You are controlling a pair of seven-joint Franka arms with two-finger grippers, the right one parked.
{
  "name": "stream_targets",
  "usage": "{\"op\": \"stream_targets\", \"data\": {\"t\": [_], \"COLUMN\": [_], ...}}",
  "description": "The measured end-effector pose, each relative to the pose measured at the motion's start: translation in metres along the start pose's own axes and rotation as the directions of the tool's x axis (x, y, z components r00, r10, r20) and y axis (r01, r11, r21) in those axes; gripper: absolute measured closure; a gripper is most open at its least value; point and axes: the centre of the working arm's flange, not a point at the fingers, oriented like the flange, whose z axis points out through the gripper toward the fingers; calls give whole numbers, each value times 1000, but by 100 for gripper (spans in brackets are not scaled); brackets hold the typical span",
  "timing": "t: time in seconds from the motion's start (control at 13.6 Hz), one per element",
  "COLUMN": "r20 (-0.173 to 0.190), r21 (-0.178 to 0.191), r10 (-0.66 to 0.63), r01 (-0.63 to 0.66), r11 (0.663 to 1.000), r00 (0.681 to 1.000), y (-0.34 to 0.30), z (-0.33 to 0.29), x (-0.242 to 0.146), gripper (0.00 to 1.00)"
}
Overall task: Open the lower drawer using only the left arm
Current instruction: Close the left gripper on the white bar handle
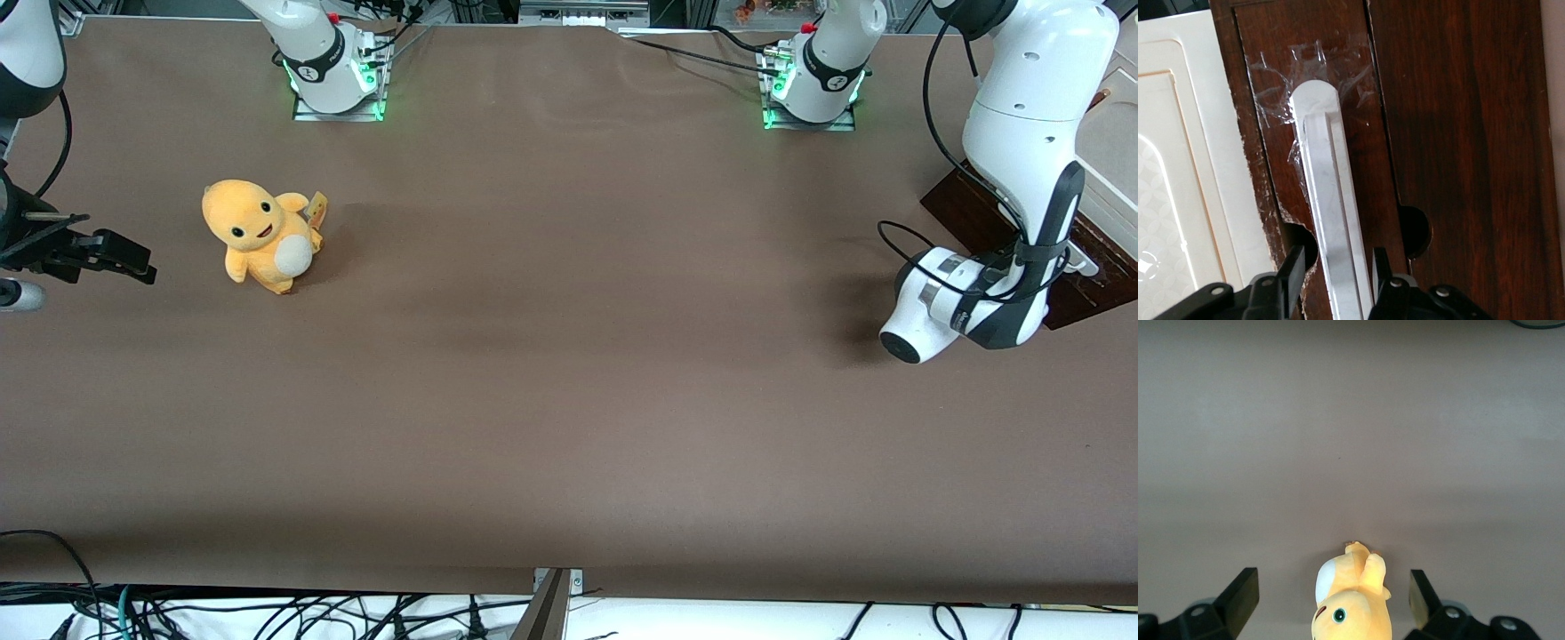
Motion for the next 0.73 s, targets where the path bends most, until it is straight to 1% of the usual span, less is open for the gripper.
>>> {"op": "stream_targets", "data": {"t": [0.37, 0.51, 0.59, 0.66, 0.73], "r20": [1, 1, 1, 1, 1], "r21": [5, 8, 8, 8, 8], "r10": [-64, -71, -72, -72, -72], "r01": [64, 71, 72, 72, 72], "r11": [998, 997, 997, 997, 997], "r00": [998, 997, 997, 997, 997], "y": [4, 6, 6, 6, 6], "z": [1, 2, 2, 2, 2], "x": [-1, -2, -2, -2, -2], "gripper": [52, 52, 55, 55, 60]}}
